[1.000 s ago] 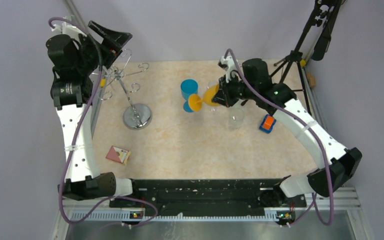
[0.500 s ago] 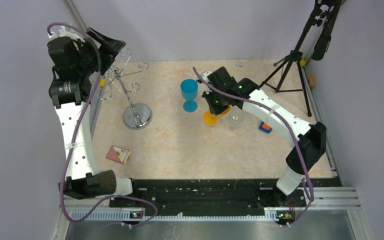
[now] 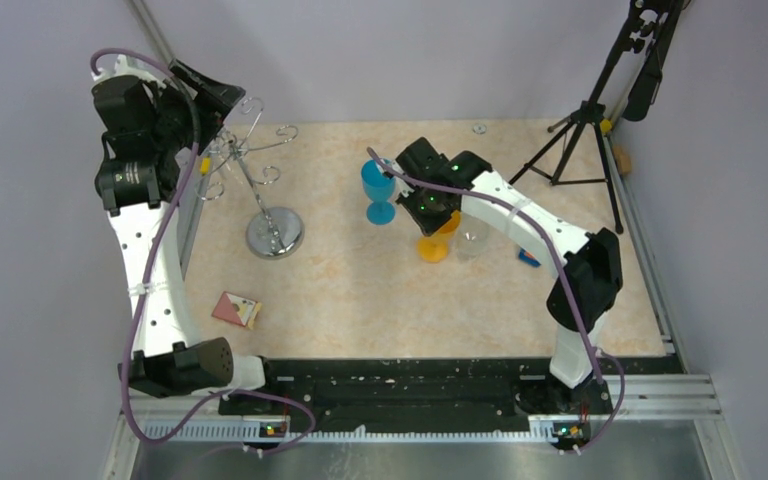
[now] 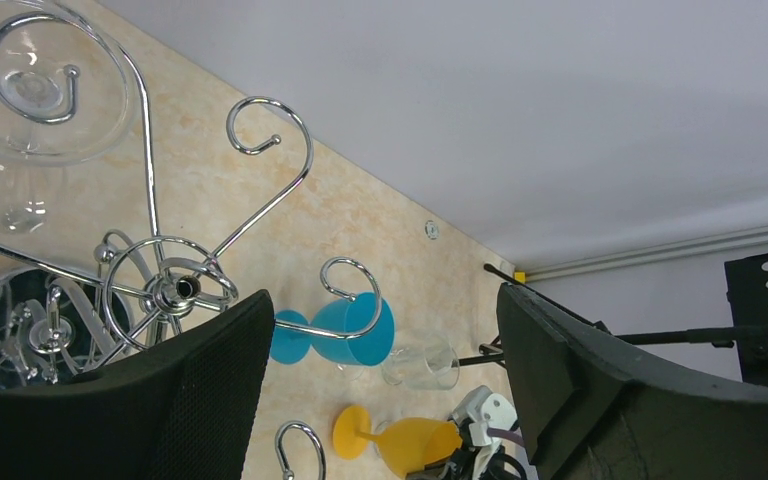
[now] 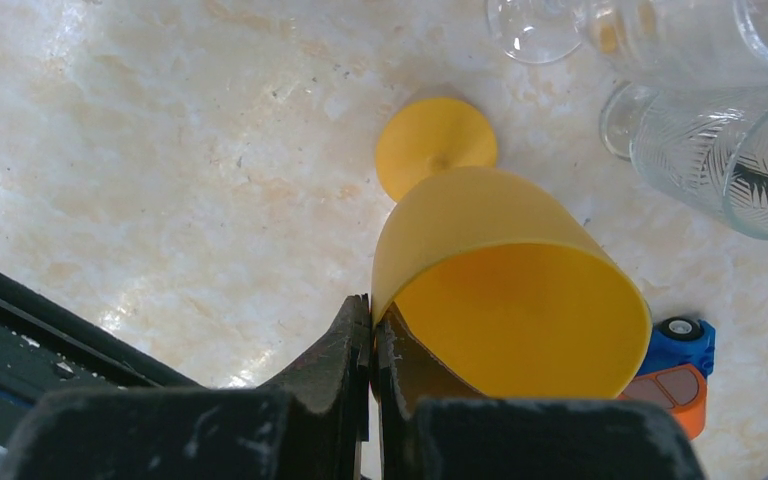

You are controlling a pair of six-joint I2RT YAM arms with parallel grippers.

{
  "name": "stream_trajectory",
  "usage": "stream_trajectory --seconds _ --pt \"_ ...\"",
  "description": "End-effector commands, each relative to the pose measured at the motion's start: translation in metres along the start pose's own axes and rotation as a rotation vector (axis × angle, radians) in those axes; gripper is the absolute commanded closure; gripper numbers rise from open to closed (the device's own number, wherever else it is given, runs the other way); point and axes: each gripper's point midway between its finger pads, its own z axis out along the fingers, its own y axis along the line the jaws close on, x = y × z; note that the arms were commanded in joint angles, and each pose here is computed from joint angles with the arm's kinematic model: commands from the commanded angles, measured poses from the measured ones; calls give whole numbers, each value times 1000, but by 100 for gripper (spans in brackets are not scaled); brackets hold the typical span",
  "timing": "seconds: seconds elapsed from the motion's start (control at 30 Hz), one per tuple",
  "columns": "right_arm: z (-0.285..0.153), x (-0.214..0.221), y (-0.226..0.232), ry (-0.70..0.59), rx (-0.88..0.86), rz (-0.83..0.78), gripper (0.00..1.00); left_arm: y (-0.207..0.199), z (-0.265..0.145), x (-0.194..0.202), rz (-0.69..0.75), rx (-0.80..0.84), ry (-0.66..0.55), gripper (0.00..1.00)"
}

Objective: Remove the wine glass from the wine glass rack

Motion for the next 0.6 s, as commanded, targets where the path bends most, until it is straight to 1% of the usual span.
stream_trajectory --seconds 0.0,0.17,0.3,0.47,0.57 --pt "-8 -14 9 -34 -20 -24 97 -6 -3 -14 32 22 -40 15" --pt "0 -10 9 7 -12 -28 91 -2 -3 -17 34 15 -41 15" --pt "2 -9 11 19 -25 -48 80 6 -4 -22 28 -15 -61 15" --pt "-4 -20 15 -25 -46 -40 69 16 -9 -35 33 -54 -110 15" --pt "-12 -34 17 -77 -64 -26 67 22 -10 -44 34 -70 -130 15"
